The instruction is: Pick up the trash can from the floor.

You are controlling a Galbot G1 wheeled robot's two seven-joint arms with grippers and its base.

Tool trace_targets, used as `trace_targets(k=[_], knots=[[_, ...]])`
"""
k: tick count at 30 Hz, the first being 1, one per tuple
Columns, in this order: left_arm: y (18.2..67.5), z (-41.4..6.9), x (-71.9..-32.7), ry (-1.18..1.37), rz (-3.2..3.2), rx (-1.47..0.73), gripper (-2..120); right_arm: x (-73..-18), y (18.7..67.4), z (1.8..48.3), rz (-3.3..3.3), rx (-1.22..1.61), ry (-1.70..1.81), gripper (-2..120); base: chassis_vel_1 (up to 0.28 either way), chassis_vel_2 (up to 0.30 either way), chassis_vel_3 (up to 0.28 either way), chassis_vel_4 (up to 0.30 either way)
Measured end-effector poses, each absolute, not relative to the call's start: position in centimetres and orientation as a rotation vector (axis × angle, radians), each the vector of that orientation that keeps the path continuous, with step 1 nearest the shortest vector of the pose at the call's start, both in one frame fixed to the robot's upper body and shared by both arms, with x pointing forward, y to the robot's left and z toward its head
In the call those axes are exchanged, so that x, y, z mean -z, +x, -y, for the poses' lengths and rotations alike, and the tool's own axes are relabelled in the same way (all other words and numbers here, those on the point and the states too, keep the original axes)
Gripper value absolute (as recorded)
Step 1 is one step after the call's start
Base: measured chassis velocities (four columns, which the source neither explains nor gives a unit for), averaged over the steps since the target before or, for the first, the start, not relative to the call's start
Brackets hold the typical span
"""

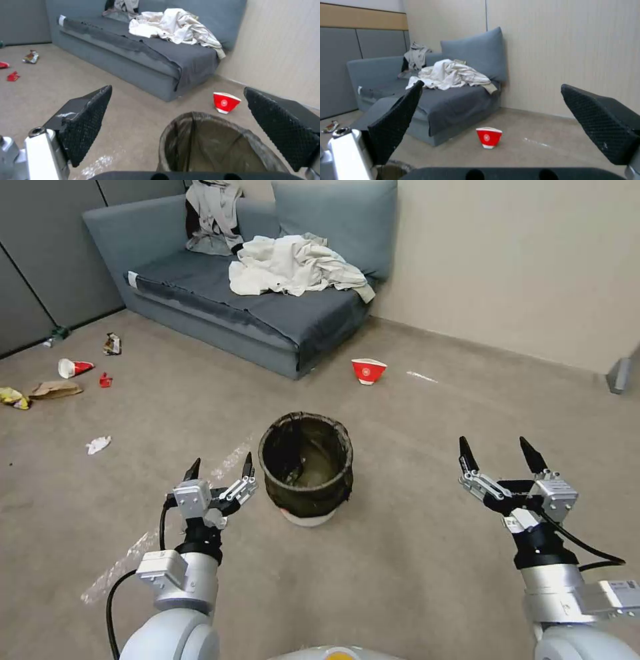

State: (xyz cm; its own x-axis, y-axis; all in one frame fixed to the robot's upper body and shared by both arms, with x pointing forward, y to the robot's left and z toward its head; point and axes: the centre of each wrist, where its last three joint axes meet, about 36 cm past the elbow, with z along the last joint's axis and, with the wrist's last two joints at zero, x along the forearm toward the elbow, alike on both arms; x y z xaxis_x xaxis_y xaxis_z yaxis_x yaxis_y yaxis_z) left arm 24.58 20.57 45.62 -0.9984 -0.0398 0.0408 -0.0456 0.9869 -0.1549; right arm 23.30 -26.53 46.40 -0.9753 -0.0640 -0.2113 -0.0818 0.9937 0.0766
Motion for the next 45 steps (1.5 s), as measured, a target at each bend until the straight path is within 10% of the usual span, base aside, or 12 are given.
trace_targets(k=[45], knots=[[42.0,-22.1,-38.1,-0.006,2.459,-0.357,94,-46.4,22.8,27.2,-2.921,-0.108,-0.062,100,-0.010,0.012,0.012,-0.008]])
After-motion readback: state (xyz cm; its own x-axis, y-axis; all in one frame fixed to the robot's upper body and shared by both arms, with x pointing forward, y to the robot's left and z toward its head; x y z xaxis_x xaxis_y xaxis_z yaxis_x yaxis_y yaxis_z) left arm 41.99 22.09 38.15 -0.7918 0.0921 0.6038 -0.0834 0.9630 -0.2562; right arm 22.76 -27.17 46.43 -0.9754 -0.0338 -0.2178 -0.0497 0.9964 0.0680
